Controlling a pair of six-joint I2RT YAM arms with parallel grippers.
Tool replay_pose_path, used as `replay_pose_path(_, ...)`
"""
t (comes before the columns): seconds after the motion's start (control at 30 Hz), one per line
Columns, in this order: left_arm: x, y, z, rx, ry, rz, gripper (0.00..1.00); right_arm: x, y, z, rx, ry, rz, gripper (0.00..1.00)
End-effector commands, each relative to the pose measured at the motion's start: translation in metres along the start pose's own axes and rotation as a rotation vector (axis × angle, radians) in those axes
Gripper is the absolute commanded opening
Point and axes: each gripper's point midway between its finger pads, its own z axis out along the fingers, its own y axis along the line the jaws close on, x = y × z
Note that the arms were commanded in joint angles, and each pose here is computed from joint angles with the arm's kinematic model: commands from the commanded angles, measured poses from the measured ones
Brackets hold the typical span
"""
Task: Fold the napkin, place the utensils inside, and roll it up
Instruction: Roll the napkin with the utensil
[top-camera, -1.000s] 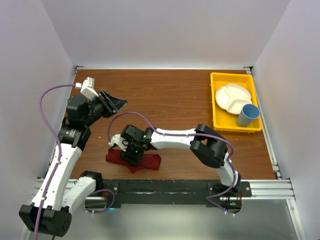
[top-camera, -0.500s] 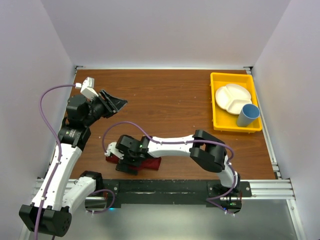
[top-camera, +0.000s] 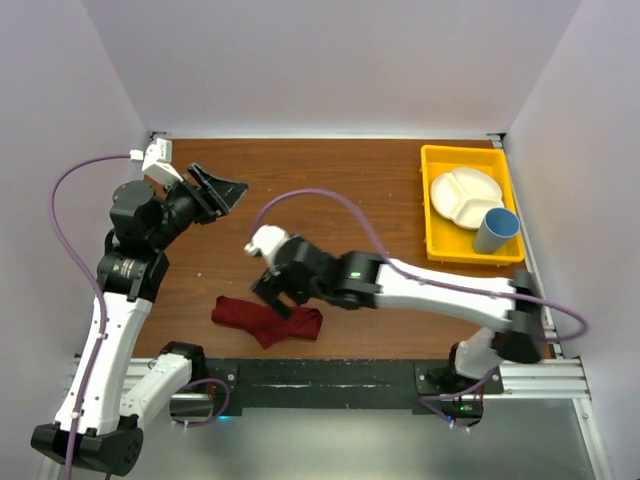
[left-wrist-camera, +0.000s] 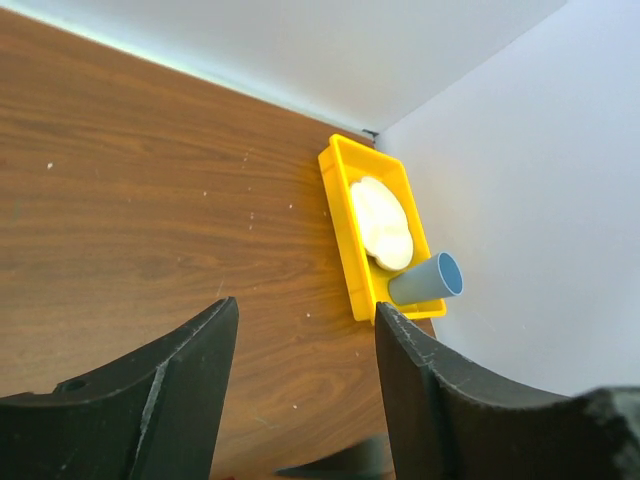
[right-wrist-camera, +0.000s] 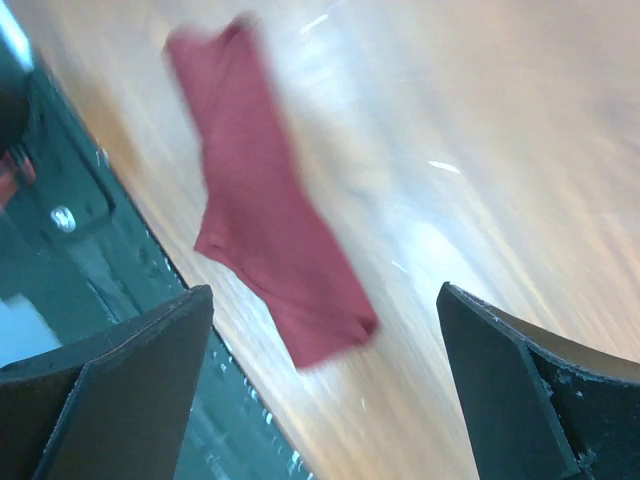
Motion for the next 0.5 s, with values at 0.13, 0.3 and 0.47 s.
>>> replay_pose_path(0.13,0.027,-0.001,-0.014,0.075,0.022,0.105,0.66,0.042,-0.110,-0.149,0.435,-0.168,0.463,0.98)
replay_pose_path(0.3,0.060,-0.009,-0.008,0.138,0.070,0.096,0.67,0.043,-0.116,-0.218,0.301,-0.468,0.630,0.98)
replay_pose_path(0.47,0.062,-0.029,-0.004,0.197,0.069,0.104,0.68,0.033,-0.127,-0.253,0.282,-0.627,0.652,0.98)
